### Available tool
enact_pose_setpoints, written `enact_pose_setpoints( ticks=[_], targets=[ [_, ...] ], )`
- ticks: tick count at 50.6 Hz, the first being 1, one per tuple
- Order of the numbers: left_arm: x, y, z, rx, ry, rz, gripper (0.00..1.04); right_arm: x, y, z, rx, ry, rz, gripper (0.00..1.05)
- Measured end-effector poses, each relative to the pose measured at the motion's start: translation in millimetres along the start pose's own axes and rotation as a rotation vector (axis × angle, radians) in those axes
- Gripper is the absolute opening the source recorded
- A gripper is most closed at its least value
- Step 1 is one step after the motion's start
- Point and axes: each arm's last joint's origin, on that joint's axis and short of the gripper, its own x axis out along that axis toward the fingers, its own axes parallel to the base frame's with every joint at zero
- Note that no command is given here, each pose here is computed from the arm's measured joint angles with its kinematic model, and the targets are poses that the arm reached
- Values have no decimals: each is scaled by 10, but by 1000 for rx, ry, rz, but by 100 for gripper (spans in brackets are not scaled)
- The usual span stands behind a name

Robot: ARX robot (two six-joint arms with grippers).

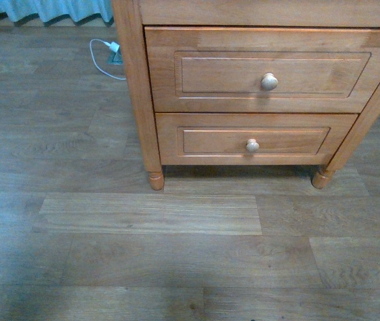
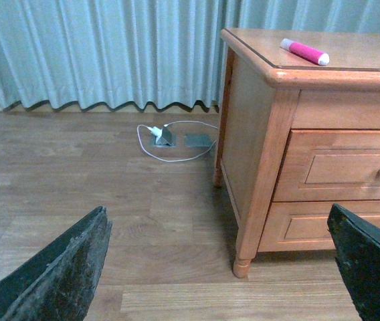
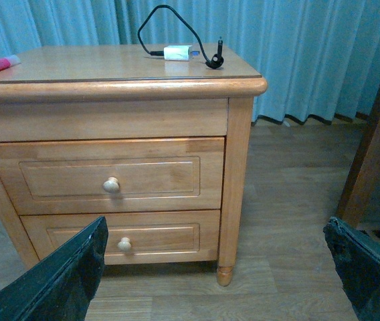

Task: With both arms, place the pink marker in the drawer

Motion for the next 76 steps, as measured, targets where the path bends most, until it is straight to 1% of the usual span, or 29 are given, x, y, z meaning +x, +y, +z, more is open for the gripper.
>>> enact_pose_setpoints(
  ticks=[2,4,11,14,17,27,36,45,60,76],
  targets=[
    [0,0,0,0,0,-1,99,18,12,-17,10,51,77,96],
    [0,0,0,0,0,0,99,39,28,-27,15,84,107,96],
    [0,0,0,0,0,0,99,176,116,14,-10,157,135,96],
    [0,0,0,0,0,0,99,271,176,45,-18,188,171,96],
    [0,0,0,0,0,0,99,453,290,91,-35,230,223,96],
    [0,0,0,0,0,0,99,840,514,112,-69,299,270,96],
    [0,0,0,0,0,0,99,1219,677,86,-74,344,247,96],
    [0,0,0,0,0,0,99,1663,858,87,-81,344,220,96],
    [0,0,0,0,0,0,99,2417,1055,-67,-52,406,146,96],
    [0,0,0,0,0,0,99,2950,1083,-268,-16,424,78,96]
  ],
)
